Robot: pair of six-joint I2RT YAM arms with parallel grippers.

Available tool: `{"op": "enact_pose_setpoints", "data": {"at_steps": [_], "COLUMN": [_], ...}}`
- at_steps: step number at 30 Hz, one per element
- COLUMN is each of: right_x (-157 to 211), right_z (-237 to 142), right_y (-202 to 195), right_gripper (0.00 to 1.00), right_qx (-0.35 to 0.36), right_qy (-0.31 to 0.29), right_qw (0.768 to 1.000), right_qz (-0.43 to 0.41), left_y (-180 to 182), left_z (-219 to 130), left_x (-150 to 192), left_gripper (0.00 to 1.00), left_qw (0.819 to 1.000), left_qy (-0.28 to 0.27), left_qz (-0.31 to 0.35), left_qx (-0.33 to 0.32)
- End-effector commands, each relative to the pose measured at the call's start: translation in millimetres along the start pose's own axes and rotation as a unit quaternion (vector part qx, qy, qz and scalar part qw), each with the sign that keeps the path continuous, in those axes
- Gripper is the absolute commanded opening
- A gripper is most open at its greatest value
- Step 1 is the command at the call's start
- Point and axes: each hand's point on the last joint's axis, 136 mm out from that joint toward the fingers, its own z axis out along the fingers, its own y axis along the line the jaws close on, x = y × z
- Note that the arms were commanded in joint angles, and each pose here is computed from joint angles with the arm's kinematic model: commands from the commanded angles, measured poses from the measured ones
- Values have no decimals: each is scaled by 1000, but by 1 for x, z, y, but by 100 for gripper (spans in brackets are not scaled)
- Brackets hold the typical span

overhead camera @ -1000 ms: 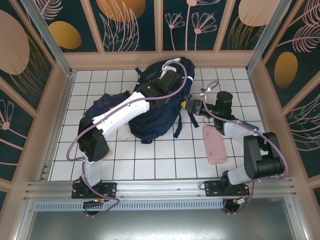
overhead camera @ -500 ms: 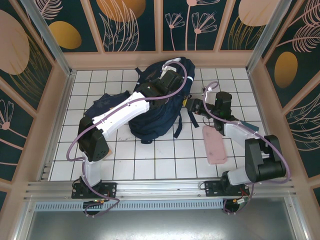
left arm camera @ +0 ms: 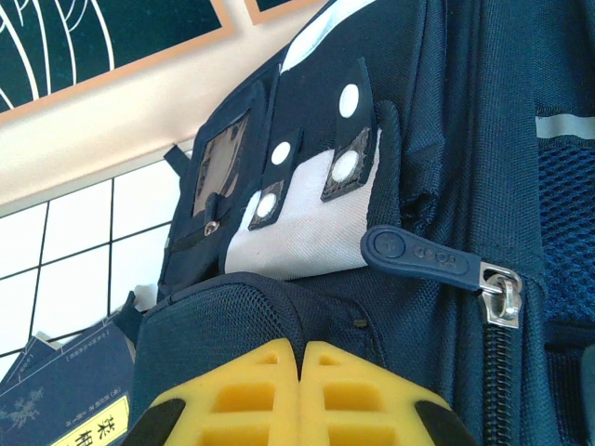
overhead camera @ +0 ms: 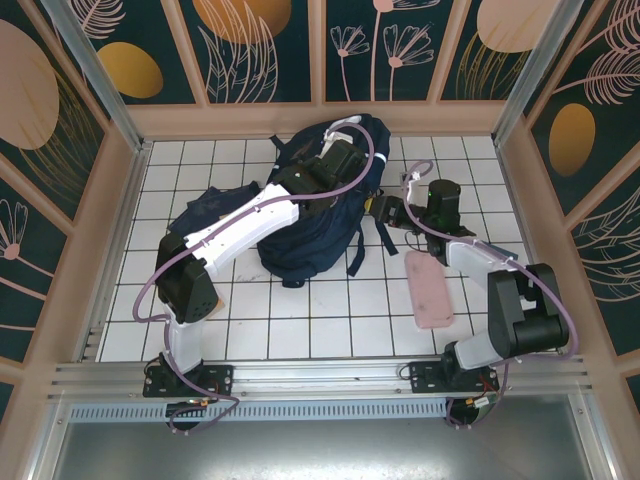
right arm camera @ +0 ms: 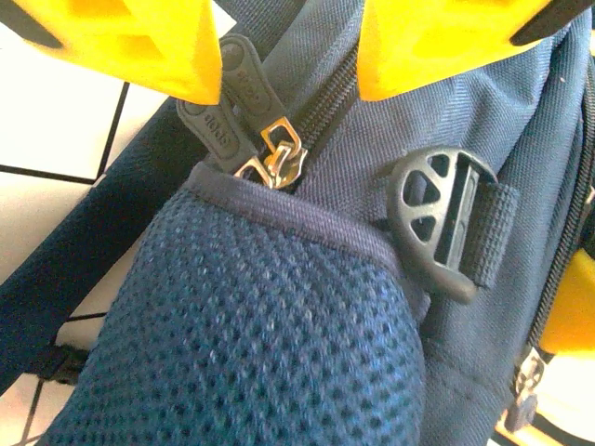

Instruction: Pack the student bag

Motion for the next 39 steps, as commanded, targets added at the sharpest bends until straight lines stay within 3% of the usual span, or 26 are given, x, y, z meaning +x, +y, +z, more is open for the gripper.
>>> {"op": "enact_pose_setpoints", "data": {"at_steps": [1,6,19,29,32,39], "right_x": [-2,0,-1,-8,-7,23], "right_z": [4,8,1,11,11,5], "right_y": [12,13,30,20,19,16], "right_gripper": [51,57,32,32,24,16], "right_qx": [-30,-39,-62,-37,-33,-9], "right_qy": [12,19,15,20,23,47], "right_qw": [999,999,998,998,999,999], "right_qz": [-16,-11,-19,-37,-34,-6], "left_y": [26,25,25,22,19,10], "left_z": [-37,-36,-36,-34,-32,-18], "left_x": [-57,-57,-56,-55,-54,-56], "left_gripper": [0,0,0,0,0,0], "left_qw": [995,995,995,995,995,994], "left_qy": [-87,-86,-85,-83,-82,-86], "left_qz": [-56,-56,-55,-54,-55,-61], "left_qx": [-10,-9,-10,-4,-1,0]}}
